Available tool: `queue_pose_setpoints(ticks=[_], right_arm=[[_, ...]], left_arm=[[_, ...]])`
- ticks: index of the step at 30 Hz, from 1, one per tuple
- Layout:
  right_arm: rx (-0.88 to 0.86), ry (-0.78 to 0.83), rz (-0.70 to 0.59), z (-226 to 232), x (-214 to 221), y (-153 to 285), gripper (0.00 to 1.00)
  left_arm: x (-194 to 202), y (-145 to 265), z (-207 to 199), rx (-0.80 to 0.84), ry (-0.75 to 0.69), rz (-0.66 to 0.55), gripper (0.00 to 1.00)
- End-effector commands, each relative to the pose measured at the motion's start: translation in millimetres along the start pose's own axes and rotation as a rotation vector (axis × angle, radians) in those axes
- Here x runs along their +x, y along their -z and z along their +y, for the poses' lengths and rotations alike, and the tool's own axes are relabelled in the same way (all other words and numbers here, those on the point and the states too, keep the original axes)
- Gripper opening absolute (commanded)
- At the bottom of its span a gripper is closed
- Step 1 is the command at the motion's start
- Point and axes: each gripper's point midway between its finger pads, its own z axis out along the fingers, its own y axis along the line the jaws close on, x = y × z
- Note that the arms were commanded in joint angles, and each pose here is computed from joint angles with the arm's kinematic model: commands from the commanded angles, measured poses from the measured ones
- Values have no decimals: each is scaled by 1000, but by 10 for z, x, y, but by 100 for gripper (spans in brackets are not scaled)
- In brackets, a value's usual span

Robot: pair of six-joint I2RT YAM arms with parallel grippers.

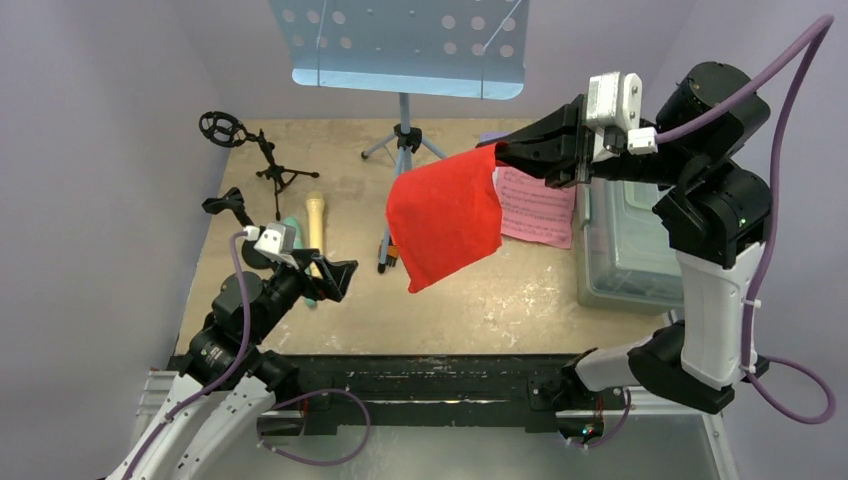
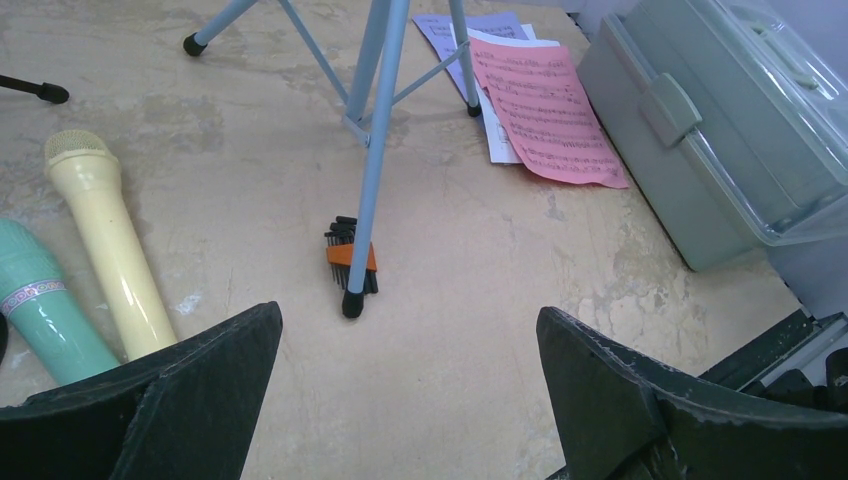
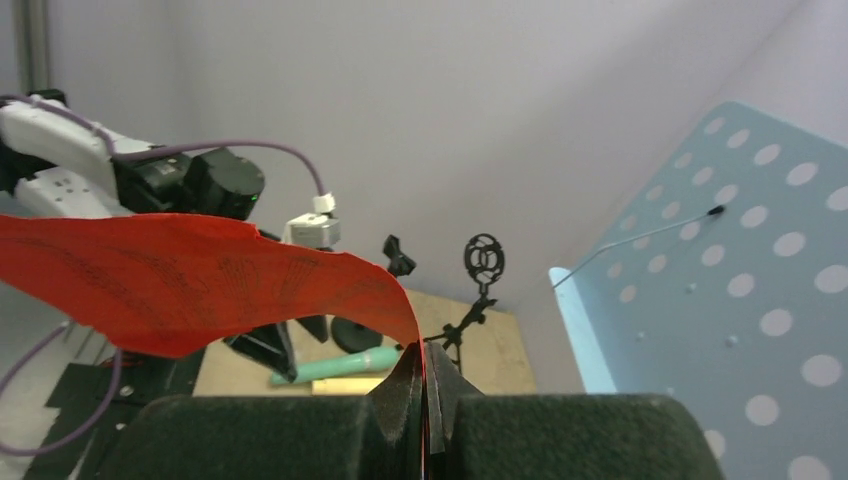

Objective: Pack up the instrument practice props
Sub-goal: Place the sheet music at the center of the board.

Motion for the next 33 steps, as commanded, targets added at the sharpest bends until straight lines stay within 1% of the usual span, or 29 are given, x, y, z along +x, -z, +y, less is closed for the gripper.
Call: queue_pose_setpoints(ticks=[1, 16, 21, 33], right_arm=[[-115, -28, -9, 301, 31, 128, 0], [-153, -116, 90, 679, 543, 437, 0], [-157, -128, 138, 812, 814, 546, 0], [-121, -239, 239, 1090, 1571, 747, 0]], left_arm=[[-74, -18, -29, 18, -7, -36, 99], [-80, -17, -41, 28, -7, -38, 99], [-84, -15, -45, 30, -7, -40, 99], [-75, -17, -54, 36, -7, -37, 99]])
